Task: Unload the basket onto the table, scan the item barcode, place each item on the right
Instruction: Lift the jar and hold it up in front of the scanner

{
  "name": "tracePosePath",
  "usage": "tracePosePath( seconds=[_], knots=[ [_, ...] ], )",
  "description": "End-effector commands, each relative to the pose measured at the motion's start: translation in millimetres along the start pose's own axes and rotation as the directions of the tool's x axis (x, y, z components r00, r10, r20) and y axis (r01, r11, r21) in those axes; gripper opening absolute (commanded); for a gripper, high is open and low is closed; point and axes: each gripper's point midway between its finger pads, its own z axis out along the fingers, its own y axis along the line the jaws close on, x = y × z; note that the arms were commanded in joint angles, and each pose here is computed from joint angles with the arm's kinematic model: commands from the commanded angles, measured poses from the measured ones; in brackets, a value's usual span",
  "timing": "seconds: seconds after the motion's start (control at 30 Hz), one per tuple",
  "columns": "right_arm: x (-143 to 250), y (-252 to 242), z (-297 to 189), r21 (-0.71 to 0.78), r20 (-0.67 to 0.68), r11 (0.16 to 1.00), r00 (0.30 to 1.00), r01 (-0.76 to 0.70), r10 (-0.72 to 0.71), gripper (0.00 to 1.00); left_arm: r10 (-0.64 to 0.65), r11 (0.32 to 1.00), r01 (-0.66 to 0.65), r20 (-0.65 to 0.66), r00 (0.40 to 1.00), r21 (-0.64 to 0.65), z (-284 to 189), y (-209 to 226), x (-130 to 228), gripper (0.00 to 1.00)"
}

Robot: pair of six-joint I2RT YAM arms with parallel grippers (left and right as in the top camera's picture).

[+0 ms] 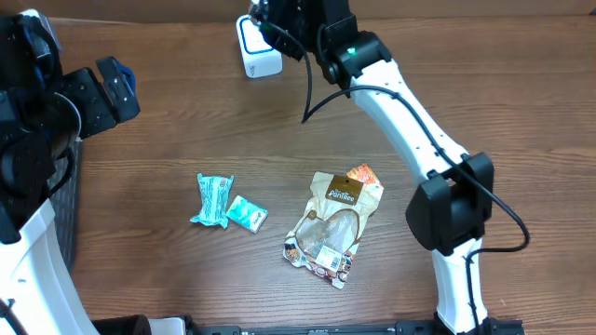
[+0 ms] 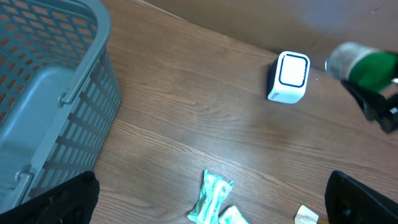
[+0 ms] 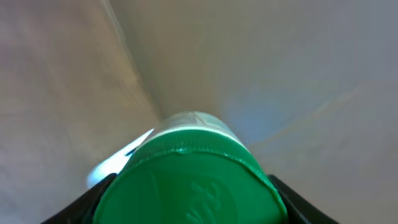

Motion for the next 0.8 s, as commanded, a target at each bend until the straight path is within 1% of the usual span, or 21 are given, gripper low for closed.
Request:
tracePosePath(
  seconds=[0.0, 0.1, 0.2, 0.23, 0.3, 0.4, 0.47, 0.6, 0.7, 0.77],
  knots=[
    [-8, -16, 18, 0.152, -0.002, 0.969, 0.98, 0.197, -0.199, 0.24, -0.013, 1.0, 0.013, 0.012, 1.0, -0.01, -1, 2, -3, 1.0],
    [-10, -19, 37, 0.233, 0.04, 0.943, 0.966, 0.238, -0.254, 0.24, -0.013, 1.0, 0.013, 0.013, 1.0, -0.01, -1, 2, -3, 1.0],
    [-10, -17, 52, 0.283, 0.08, 0.929, 0.959, 0.239, -0.271, 0.24, -0.013, 1.0, 0.013, 0.012, 1.0, -0.01, -1, 2, -3, 1.0],
    [-8, -15, 57, 0.296, 0.083, 0.919, 0.952, 0.26, -0.296, 0.24, -0.013, 1.0, 0.013, 0.013, 1.0, -0.01, -1, 2, -3, 1.0],
    [-1, -7, 68, 0.309, 0.055, 0.881, 0.918, 0.359, -0.393, 0.24, -0.013, 1.0, 0.013, 0.013, 1.0, -0.01, -1, 2, -3, 0.99],
    [22, 8, 88, 0.292, -0.017, 0.792, 0.831, 0.536, -0.556, 0.24, -0.013, 1.0, 0.013, 0.012, 1.0, -0.01, -1, 2, -3, 0.99],
    [38, 17, 99, 0.269, -0.049, 0.76, 0.796, 0.592, -0.603, 0.24, -0.013, 1.0, 0.013, 0.013, 1.0, -0.01, -1, 2, -3, 0.99],
    [58, 26, 110, 0.248, -0.069, 0.758, 0.792, 0.603, -0.607, 0.24, -0.013, 1.0, 0.013, 0.013, 1.0, -0.01, -1, 2, -3, 1.0],
    [63, 24, 112, 0.253, -0.082, 0.752, 0.789, 0.608, -0.609, 0.24, -0.013, 1.0, 0.013, 0.012, 1.0, -0.01, -1, 2, -3, 0.99],
    [60, 20, 110, 0.275, -0.085, 0.745, 0.787, 0.608, -0.611, 0.24, -0.013, 1.0, 0.013, 0.013, 1.0, -0.01, -1, 2, -3, 0.99]
  ],
)
